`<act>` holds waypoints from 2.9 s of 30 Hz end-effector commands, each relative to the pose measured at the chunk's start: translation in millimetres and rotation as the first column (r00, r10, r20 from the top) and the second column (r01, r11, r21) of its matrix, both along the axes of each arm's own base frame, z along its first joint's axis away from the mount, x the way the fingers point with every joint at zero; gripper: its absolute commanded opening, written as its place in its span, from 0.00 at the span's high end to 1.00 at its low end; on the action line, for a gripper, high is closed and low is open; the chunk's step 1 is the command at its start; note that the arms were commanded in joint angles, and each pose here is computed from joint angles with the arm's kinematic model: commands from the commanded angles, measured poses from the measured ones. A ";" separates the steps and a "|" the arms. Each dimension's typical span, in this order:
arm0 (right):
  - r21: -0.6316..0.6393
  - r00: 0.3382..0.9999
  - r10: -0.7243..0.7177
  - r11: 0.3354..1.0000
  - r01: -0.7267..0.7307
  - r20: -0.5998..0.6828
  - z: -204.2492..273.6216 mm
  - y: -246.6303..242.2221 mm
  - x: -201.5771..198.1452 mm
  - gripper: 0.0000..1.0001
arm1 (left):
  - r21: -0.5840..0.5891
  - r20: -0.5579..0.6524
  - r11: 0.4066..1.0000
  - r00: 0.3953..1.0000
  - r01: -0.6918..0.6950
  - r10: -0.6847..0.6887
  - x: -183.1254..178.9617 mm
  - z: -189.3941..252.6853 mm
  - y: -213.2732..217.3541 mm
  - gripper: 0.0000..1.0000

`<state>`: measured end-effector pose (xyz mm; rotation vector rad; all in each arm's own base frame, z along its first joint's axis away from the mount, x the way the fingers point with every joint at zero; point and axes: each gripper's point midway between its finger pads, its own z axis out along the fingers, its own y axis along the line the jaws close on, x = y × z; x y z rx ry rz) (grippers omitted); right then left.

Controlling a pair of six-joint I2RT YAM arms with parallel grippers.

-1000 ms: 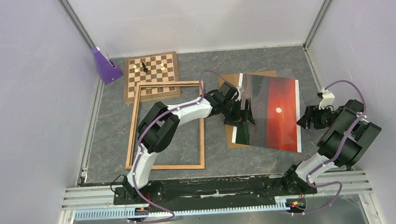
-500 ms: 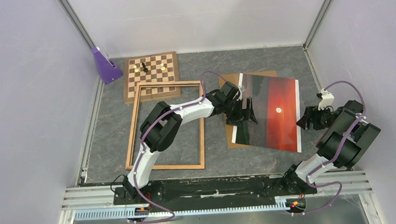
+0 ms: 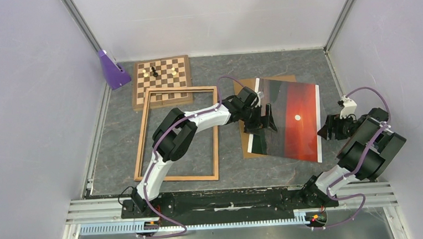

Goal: Put the photo into the frame

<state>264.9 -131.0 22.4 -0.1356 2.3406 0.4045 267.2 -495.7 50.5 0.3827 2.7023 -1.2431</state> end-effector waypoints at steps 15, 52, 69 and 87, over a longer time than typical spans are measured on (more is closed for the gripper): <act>0.239 0.996 0.066 0.970 -0.052 -0.052 32.7 50.0 -21.7 0.41 | 0.099 -0.014 0.994 0.999 0.039 -0.038 -17.5 -50.4 7.1 0.04; 0.330 0.974 0.059 0.944 0.017 -0.219 -55.9 -3.9 -51.4 0.50 | 0.165 0.046 0.985 0.997 0.055 -0.063 -15.2 -61.3 22.1 0.03; 0.312 0.967 0.083 0.950 -0.005 -0.240 -53.3 15.0 -84.0 0.65 | 0.155 0.062 0.986 0.995 0.065 -0.076 -14.6 -55.2 21.5 0.03; 0.338 0.990 0.124 0.937 -0.092 -0.074 23.7 12.4 -60.5 0.89 | 0.160 0.104 0.984 0.990 0.076 -0.093 -9.6 -52.3 22.1 0.03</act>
